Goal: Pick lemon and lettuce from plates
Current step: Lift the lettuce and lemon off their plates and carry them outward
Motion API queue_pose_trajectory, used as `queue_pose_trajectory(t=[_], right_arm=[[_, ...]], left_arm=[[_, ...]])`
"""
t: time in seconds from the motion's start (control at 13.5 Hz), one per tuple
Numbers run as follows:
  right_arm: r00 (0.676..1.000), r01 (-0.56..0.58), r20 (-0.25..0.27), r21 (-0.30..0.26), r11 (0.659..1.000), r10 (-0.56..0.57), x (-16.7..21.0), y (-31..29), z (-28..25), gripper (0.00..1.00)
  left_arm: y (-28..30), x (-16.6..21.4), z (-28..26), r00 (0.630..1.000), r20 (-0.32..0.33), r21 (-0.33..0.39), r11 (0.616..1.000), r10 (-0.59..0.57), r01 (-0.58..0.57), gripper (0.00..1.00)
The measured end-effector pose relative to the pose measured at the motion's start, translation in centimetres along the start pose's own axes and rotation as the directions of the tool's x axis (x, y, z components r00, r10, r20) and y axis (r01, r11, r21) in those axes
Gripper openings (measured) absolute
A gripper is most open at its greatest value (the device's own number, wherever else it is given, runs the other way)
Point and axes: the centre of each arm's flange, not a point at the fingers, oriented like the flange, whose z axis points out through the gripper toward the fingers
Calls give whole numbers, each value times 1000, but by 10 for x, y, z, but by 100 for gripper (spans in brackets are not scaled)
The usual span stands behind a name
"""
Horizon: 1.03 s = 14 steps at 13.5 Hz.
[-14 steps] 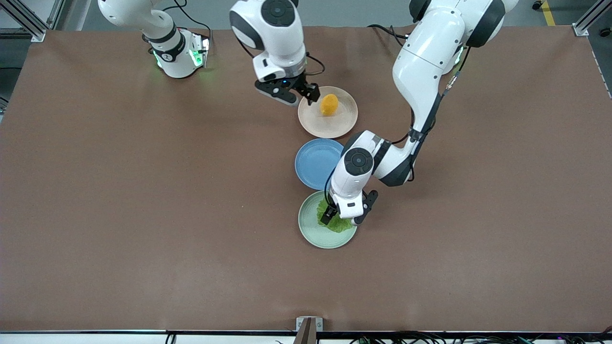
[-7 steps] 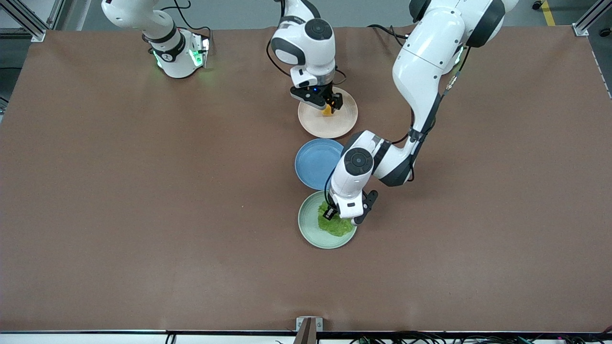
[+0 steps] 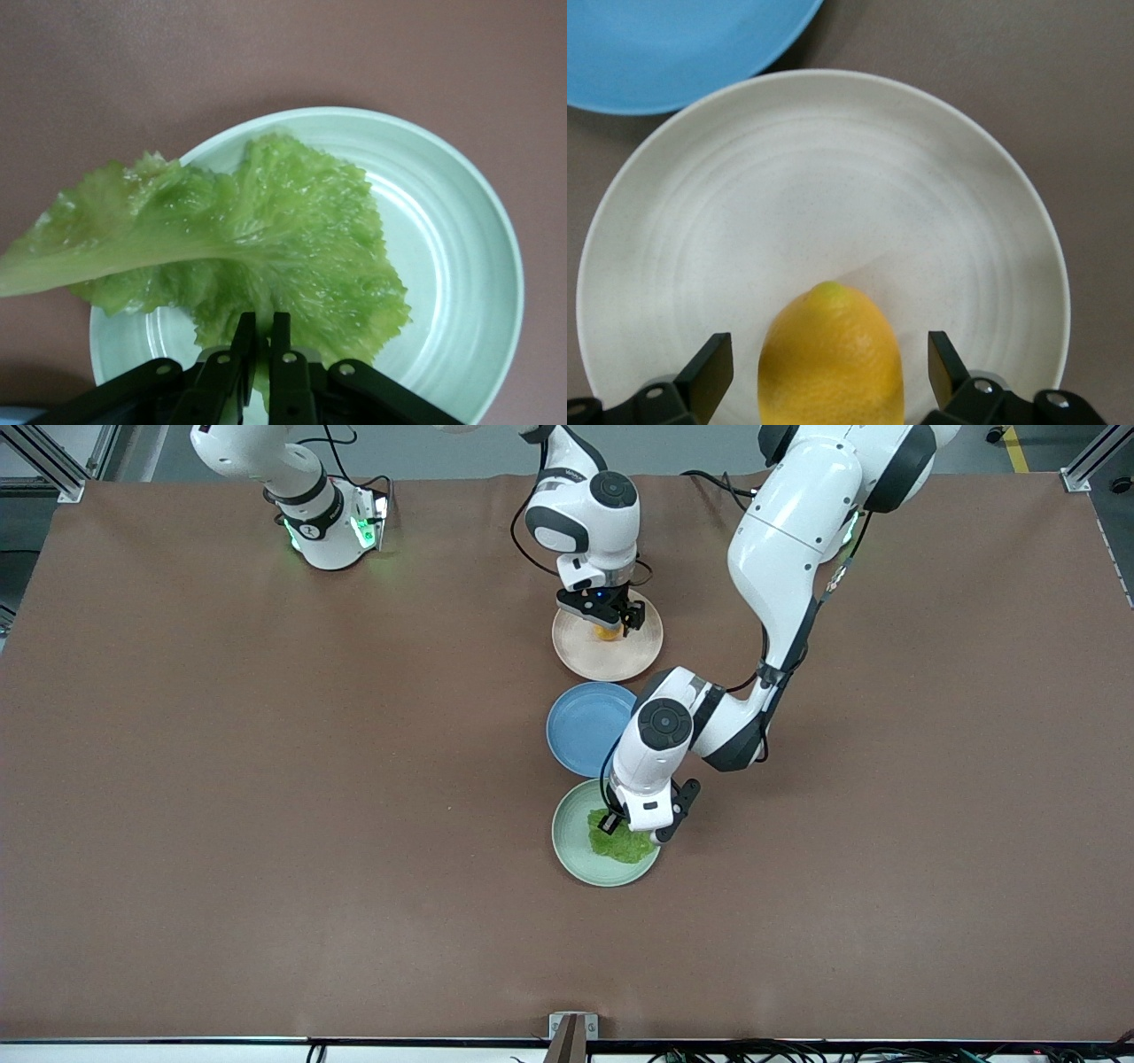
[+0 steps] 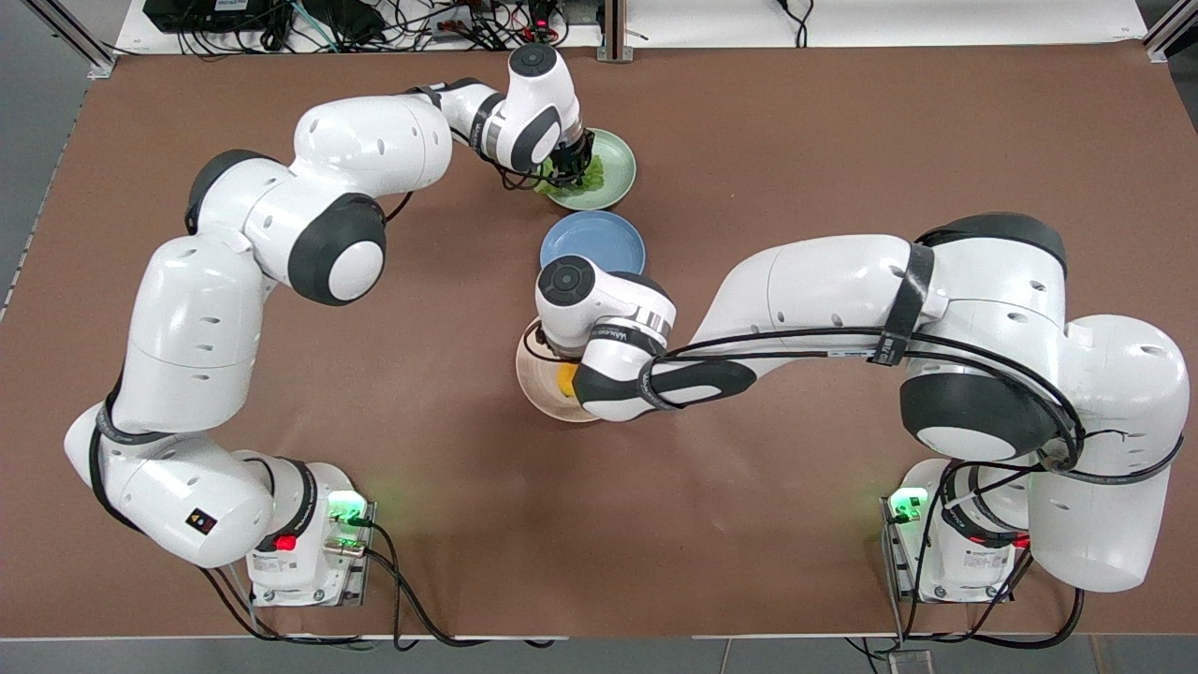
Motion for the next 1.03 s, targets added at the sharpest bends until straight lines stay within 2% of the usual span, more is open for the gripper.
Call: queue_pose_trajectory(t=[0.07, 0.15, 0.37, 0.52, 0.59, 0.81, 1.03], right_arm=[[1000, -6, 1, 5, 1000, 6, -3, 0, 3, 89], [1000, -18, 1, 12, 1000, 18, -5, 0, 5, 89], [999, -37, 0, 17, 999, 37, -4, -2, 8, 64], [999, -43, -11, 13, 999, 43, 8, -7, 3, 64], [999, -29, -20, -6, 1000, 29, 22, -11, -5, 64], [997, 74, -26, -71, 995, -76, 107, -17, -78, 64], [985, 169, -4, -102, 980, -170, 223, 21, -149, 64]], left_arm=[[2, 1, -5, 1000, 0, 0, 1000, -1, 1, 7], [5, 3, -15, 1000, -1, 3, 1000, -3, 3, 7], [16, 17, -73, 1000, -6, 21, 1000, -21, 21, 7], [19, 42, -128, 999, -9, 37, 999, -37, 37, 7], [17, 59, -155, 999, -4, 42, 999, -35, 35, 7], [-12, 113, -196, 1000, 27, 67, 998, 3, -4, 7], [-58, 161, -188, 998, 50, 129, 991, 36, -43, 7]])
